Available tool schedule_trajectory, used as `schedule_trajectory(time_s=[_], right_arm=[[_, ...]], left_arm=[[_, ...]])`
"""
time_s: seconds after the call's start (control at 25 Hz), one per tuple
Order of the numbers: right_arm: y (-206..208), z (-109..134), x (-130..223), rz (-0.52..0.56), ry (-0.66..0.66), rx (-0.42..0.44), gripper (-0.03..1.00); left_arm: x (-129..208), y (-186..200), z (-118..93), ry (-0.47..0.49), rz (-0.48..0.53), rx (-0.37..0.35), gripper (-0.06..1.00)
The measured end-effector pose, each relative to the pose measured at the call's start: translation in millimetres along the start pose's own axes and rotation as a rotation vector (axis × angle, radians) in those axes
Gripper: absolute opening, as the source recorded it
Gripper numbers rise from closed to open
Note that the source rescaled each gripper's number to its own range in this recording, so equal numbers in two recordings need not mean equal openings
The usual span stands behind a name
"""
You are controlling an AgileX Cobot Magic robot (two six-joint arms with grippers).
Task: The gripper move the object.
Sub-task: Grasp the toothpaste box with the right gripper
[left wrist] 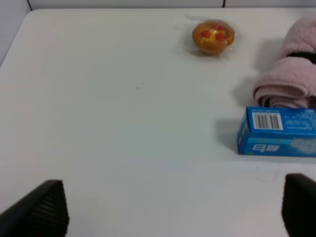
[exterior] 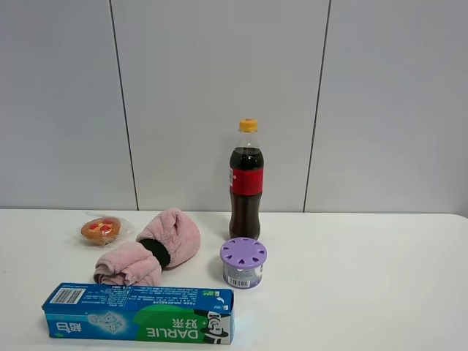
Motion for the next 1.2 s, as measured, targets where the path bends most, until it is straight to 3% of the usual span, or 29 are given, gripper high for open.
schedule_trajectory(time_s=[1.2], right_arm=[[0.1, 4.0, 0.2, 0.001, 0.026, -0.027, 1.0]], left_arm=[[0.0, 0.0, 0.0, 0.0, 0.0, 0.0, 1.0]])
Point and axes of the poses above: a point on each arm's last joint axis where the gripper is mounted, y pointing back along that axis away from the gripper, z along the wrist's bending axis when the last joint is at zero, x = y × z, the point moved 6 cm from there along -y, pointing out along that axis toward the gripper, and after that the axes turned 3 degrees about -y, right-handed, at the moved point
